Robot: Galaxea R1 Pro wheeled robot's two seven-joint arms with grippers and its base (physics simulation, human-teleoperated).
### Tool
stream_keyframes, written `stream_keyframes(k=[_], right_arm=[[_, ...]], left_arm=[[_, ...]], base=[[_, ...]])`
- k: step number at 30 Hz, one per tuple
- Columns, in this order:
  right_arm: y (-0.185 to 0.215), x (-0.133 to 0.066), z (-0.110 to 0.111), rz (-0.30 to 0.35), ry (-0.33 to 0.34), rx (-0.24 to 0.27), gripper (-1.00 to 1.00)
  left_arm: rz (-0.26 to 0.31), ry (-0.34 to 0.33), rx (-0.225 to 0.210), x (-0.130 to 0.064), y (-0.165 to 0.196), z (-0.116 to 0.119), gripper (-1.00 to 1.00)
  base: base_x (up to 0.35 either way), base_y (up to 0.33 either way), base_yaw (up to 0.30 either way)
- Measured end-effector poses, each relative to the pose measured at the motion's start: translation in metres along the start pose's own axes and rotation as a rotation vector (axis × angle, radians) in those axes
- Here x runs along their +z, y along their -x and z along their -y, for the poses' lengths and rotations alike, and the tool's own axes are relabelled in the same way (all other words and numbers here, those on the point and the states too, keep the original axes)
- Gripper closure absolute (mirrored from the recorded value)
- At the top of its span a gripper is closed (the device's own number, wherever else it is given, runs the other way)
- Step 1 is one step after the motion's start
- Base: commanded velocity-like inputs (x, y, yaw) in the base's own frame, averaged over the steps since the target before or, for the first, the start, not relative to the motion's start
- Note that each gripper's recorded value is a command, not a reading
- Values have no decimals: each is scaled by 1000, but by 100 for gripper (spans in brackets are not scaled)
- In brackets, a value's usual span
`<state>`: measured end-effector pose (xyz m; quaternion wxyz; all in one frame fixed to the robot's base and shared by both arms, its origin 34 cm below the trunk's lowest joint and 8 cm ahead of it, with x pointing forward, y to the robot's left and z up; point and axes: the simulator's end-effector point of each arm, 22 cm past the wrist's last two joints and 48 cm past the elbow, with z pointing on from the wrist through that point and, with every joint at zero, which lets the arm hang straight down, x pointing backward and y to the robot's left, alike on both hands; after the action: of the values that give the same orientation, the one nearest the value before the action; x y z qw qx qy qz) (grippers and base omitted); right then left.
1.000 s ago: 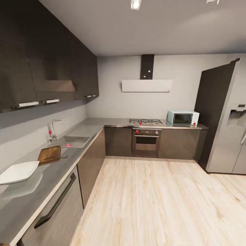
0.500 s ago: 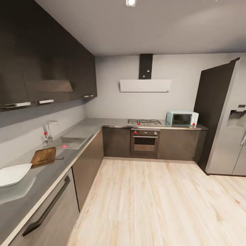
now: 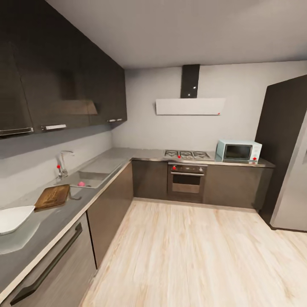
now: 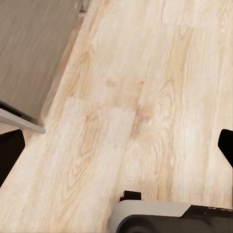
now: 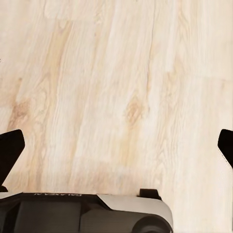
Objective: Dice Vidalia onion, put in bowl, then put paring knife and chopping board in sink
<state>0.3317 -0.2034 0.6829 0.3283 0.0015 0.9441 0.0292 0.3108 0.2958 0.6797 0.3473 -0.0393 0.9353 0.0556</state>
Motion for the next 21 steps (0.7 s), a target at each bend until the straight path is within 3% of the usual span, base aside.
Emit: stream_keyframes(k=[21], right_arm=[[0,0,-1,0,0,1,-100]], left_arm=[[0,0,0,0,0,0,-100]], base=[[224,-229,283]])
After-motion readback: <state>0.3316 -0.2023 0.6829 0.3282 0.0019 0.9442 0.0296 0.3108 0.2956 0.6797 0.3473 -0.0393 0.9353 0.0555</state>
